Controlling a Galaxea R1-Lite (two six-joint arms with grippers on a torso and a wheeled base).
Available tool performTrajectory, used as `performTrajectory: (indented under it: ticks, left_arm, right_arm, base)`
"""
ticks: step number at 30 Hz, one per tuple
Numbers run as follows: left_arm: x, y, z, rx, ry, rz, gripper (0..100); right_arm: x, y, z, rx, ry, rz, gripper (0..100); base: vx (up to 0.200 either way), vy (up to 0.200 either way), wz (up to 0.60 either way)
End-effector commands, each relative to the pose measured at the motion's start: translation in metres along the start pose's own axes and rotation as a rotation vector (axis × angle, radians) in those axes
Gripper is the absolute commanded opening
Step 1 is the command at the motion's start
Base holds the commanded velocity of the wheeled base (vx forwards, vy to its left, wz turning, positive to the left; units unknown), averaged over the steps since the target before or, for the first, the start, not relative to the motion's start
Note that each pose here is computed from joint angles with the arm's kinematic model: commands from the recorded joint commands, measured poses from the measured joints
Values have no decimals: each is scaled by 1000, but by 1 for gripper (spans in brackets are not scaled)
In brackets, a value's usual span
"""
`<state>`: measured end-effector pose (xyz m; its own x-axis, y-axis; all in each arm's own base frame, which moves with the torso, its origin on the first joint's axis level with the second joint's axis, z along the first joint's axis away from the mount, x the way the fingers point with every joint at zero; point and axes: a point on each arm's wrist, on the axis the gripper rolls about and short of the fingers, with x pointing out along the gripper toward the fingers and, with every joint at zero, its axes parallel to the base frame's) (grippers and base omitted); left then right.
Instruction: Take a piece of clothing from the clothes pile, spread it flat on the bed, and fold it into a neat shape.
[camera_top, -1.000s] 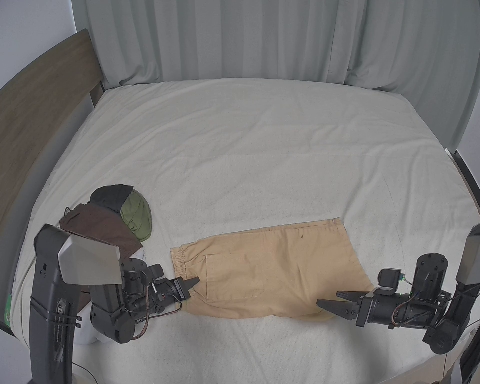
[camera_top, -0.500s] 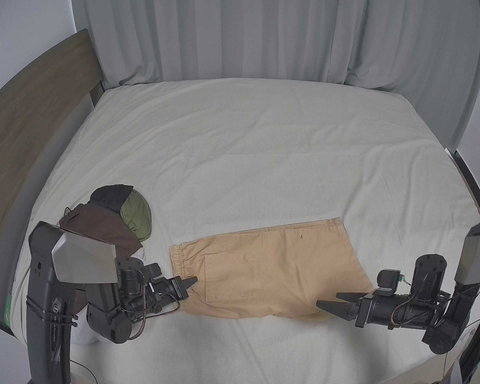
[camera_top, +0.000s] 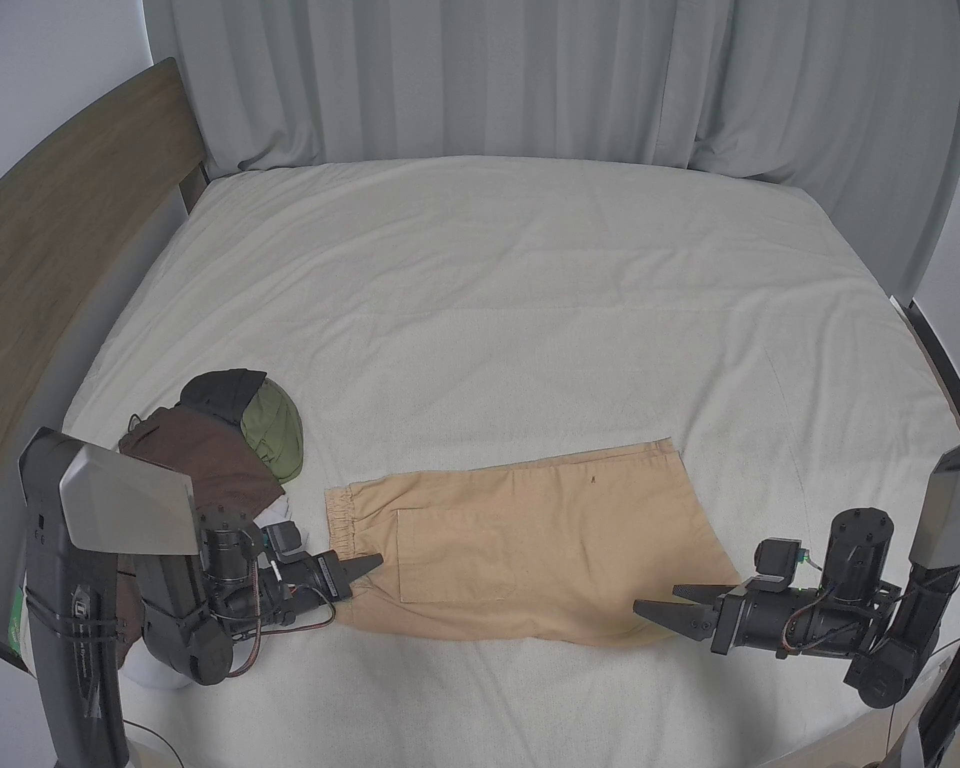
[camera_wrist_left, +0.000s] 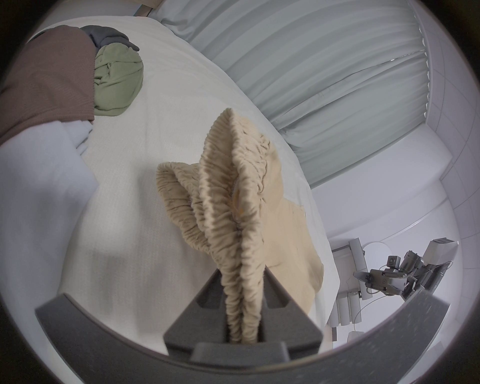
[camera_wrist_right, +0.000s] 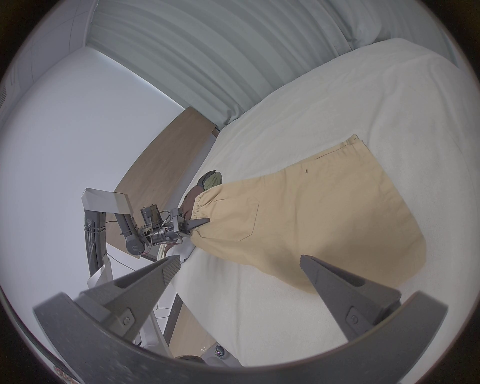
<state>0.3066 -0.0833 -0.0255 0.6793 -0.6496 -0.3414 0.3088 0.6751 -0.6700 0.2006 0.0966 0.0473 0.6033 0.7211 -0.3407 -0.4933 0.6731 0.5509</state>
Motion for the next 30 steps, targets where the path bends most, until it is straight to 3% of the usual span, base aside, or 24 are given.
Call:
performTrajectory:
  ticks: [1,20,30]
  left_arm:
    - [-8,-3,5,4,-14,-6,0]
    - [-14,-3,8,6,-18,-10,0]
    - [-31,-16,15,18,-17,-54,0]
  right_arm:
    - [0,0,0,0,1,1,100]
    - [0,-1,-1,3,5,-3,100]
    - [1,-1,-1,4,7,-4,100]
  base:
    - [0,0,0]
    - [0,0,0]
    - [0,0,0]
